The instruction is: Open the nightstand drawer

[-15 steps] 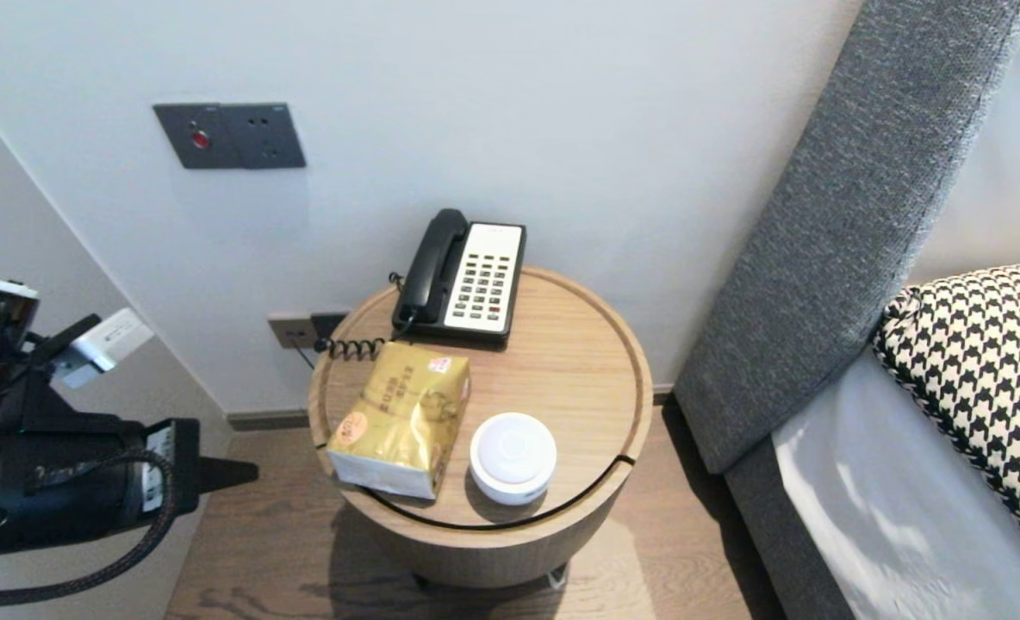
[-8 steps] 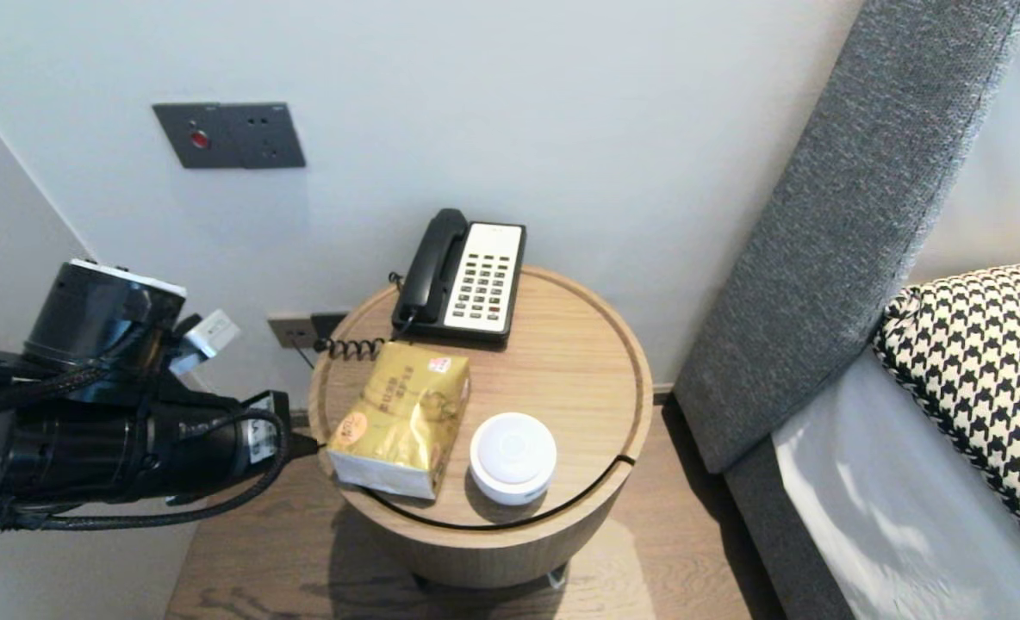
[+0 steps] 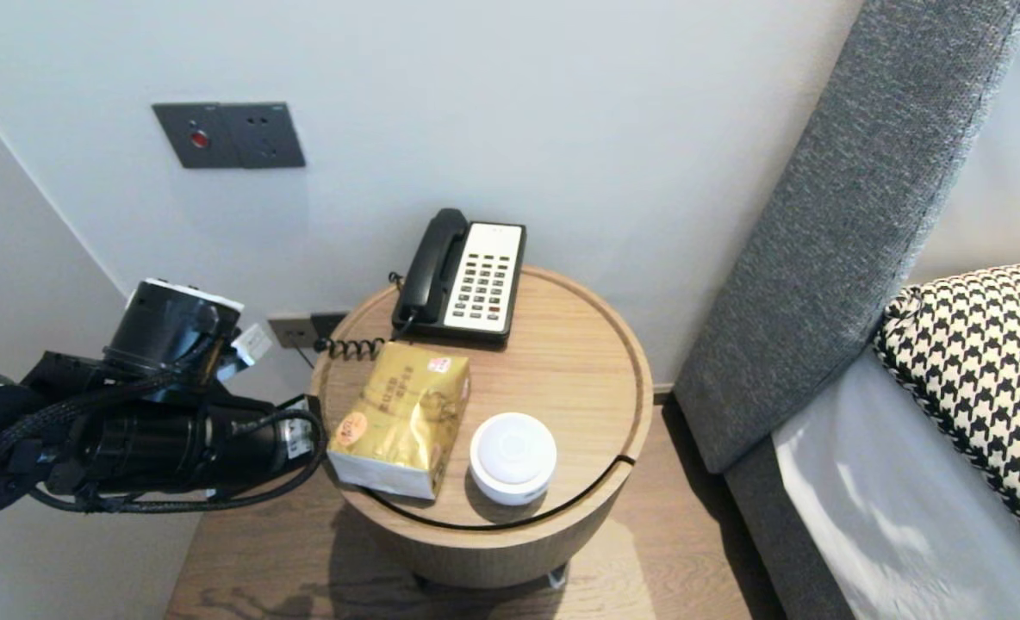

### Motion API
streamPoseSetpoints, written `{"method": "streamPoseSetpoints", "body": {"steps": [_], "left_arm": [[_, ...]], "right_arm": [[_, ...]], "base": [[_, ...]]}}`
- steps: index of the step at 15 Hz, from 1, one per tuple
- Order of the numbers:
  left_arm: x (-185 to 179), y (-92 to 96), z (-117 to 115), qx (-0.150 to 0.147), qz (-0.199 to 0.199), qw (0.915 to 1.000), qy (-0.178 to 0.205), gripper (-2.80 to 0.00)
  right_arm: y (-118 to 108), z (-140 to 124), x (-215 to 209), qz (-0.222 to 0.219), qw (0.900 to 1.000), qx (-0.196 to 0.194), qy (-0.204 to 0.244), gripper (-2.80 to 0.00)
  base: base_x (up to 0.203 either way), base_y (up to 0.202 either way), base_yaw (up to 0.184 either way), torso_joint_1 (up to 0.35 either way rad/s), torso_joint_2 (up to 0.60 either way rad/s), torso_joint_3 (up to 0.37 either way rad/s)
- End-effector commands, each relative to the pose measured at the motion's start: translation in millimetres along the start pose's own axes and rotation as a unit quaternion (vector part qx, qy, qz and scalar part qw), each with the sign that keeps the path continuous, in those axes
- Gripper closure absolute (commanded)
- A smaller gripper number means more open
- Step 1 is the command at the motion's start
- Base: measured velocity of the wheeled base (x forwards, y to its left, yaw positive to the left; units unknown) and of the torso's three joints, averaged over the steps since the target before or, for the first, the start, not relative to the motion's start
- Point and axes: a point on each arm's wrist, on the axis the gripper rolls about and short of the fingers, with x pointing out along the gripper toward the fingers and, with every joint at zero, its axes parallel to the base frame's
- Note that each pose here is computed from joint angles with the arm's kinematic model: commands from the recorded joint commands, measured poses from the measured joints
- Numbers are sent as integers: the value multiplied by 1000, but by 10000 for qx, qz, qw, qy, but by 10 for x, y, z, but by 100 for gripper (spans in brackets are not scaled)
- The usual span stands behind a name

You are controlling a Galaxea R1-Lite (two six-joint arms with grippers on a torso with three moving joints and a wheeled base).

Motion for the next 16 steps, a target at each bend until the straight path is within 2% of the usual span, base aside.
{"method": "streamPoseSetpoints", "body": {"steps": [1,7,16], "left_arm": [[93,35,-25,-26,106,9999,3,0],[155,129,-141,-49,255,9996,100,0],[19,256,-371,-59,288,9992,282,0]], "right_arm": [[-1,-69,13,-2,9999,-1,111,0],[-1,-69,13,-2,9999,-1,111,0],[-1,-69,13,-2,9999,-1,111,0]], "base": [[0,0,0,0,0,0],[0,0,0,0,0,0],[0,0,0,0,0,0]]}}
